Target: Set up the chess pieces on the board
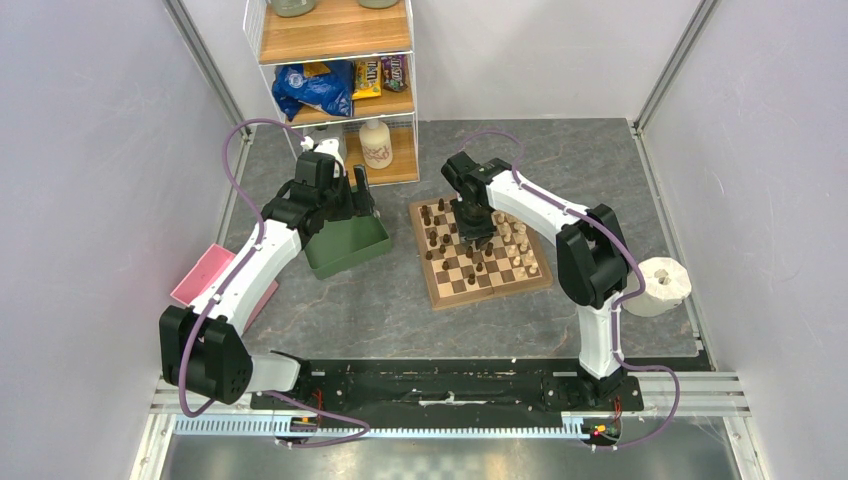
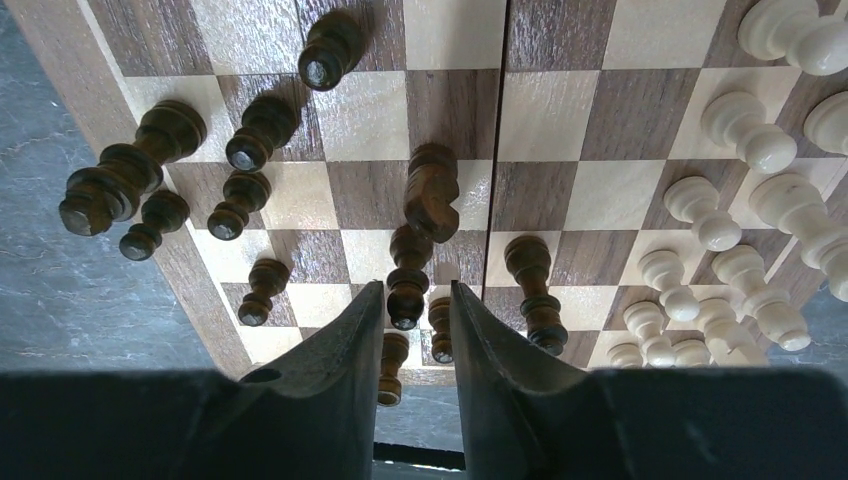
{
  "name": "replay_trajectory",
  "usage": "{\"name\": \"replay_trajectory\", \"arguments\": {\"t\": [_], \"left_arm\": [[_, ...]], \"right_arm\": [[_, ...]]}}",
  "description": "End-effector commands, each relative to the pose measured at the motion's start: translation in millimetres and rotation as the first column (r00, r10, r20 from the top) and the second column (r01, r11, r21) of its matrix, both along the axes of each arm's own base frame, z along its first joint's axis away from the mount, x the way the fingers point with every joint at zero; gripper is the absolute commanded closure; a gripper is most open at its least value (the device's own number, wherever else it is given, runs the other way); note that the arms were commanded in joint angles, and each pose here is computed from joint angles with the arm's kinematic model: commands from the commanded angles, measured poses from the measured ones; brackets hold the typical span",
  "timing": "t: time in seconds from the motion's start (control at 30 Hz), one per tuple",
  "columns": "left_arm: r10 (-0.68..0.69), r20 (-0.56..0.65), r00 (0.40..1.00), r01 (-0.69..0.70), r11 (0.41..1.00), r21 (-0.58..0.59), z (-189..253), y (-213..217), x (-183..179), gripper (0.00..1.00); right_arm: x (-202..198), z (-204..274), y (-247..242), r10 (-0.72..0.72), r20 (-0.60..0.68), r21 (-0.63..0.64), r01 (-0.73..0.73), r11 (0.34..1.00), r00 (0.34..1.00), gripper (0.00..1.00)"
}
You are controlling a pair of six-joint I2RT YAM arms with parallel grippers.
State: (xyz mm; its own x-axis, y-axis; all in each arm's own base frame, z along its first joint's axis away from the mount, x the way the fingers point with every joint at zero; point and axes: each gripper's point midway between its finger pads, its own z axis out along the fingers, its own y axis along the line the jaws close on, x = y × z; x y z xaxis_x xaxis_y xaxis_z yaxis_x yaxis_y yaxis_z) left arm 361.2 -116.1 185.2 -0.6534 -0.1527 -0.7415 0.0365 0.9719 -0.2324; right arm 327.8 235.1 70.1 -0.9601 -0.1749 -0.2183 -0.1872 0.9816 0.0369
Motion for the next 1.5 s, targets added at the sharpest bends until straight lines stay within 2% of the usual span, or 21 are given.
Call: {"name": "replay_trajectory", "arguments": {"t": [0.0, 0.23, 0.47, 0.77, 1.13, 1.47], "left_arm": [[0.014, 0.021, 1.000, -0.014, 1.000, -0.027, 3, -2, 6, 0.09], [0.014, 0.021, 1.000, -0.013, 0.999, -0.031, 3, -2, 6, 0.09], [0.014, 0.023, 1.000, -0.013, 1.000, -0.029, 3, -2, 6, 0.09], [0.013, 0.023, 1.000, -0.013, 0.999, -0.033, 3, -2, 6, 0.09], [0.010, 0.028, 1.000, -0.009, 0.999, -0.032, 5, -2, 4, 0.09], [0.008, 0.024, 1.000, -0.008, 0.999, -0.037, 4, -3, 4, 0.09]], "right_arm": [[0, 3, -4, 0.006, 0.004, -0.018, -0.006, 1.000, 1.000, 0.62], [-3, 2, -2, 0.016, -0.008, -0.003, -0.016, 1.000, 1.000, 0.70], [-1, 19, 2, 0.022, 0.013, 0.026, -0.022, 0.999, 1.000, 0.88], [26, 89, 24, 0.030, 0.175, 0.145, -0.056, 0.988, 0.984, 0.89], [72, 91, 60, 0.026, 0.235, 0.197, -0.073, 0.978, 0.972, 0.88], [74, 75, 79, 0.062, 0.212, 0.181, -0.102, 0.978, 0.975, 0.88]]}}
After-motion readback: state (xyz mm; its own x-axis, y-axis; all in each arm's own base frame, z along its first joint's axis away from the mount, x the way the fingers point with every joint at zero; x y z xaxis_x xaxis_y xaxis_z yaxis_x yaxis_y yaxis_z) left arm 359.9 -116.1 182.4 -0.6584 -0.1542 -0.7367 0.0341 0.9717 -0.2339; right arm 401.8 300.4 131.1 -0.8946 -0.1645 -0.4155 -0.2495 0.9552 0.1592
